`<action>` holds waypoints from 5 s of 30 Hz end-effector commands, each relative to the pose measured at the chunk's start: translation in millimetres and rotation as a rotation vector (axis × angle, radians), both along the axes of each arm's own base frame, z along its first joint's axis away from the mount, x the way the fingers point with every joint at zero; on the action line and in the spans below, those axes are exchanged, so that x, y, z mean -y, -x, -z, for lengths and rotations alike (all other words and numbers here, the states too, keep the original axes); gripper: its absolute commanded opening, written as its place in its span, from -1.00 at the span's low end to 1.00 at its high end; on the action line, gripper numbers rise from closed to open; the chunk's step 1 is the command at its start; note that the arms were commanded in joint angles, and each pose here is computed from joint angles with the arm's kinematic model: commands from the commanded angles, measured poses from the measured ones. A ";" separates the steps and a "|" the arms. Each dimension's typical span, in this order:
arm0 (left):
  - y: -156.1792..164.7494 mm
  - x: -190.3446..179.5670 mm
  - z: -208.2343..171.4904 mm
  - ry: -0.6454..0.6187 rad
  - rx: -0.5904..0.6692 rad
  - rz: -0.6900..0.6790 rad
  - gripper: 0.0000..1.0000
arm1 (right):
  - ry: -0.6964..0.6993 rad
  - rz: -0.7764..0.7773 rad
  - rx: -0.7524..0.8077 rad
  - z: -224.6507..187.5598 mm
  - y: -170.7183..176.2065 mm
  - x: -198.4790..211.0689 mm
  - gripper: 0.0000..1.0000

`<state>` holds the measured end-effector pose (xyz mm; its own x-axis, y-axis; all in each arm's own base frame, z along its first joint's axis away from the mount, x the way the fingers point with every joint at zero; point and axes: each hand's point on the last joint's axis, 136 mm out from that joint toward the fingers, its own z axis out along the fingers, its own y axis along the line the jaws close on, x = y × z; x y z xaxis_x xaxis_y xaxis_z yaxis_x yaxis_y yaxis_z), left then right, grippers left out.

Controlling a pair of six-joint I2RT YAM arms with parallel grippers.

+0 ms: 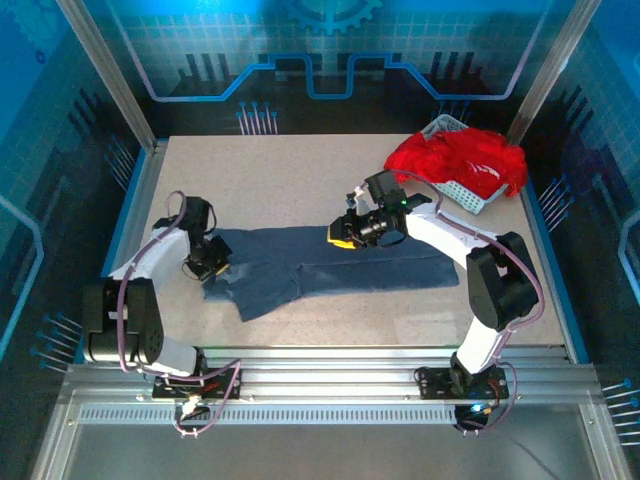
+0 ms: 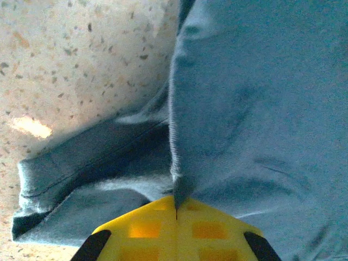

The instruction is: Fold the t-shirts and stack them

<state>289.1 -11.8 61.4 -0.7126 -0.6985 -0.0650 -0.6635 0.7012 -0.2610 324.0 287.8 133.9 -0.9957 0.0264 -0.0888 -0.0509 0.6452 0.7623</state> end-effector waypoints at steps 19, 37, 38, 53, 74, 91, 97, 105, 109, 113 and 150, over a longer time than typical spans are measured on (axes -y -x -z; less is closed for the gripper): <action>-69.8 -16.7 -19.5 0.020 -0.080 0.004 -1.00 | -0.004 -0.022 0.003 -4.7 8.9 -2.7 -0.40; -106.4 -31.6 -6.7 -0.044 -0.158 0.064 -1.00 | 0.001 -0.019 -0.003 -3.5 9.9 -1.7 -0.40; -106.8 -32.3 -4.1 -0.048 -0.169 0.068 -1.00 | 0.001 -0.019 -0.001 -4.1 9.8 -1.6 -0.40; -122.3 -51.6 -59.5 -0.231 0.060 0.035 -0.09 | 0.100 0.078 0.050 -8.1 6.8 41.5 -0.41; -126.9 15.3 35.4 0.108 -0.125 -0.185 -0.81 | 0.429 0.468 -0.212 78.2 -25.0 206.8 -0.52; -349.3 93.5 30.9 0.587 0.253 -0.135 -0.68 | 0.602 0.415 -0.580 125.4 104.3 111.4 -0.50; -391.5 125.4 -78.3 0.690 0.529 -0.067 -0.39 | 0.530 0.295 -0.333 68.3 73.1 64.0 -0.46; -296.1 95.0 -136.6 0.498 0.457 -0.149 -0.43 | 0.354 0.163 0.022 20.5 -29.6 40.1 -0.42; -239.4 80.8 -65.7 0.476 0.268 -0.299 -0.75 | 0.273 0.056 0.090 20.5 -79.1 5.6 -0.43; -223.5 73.4 -5.7 0.569 0.186 -0.463 -0.84 | 0.270 0.025 0.042 45.3 -106.2 -12.4 -0.44; -346.1 169.9 -93.1 0.625 0.470 -0.119 0.04 | 0.199 0.392 -0.058 27.6 -120.6 61.9 -0.27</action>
<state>644.9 -199.9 61.4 -0.5981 -0.7605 0.2527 -0.5768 0.1897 -0.7945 434.2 225.9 46.3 -0.9110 0.4094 0.0490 0.3702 0.7599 0.5343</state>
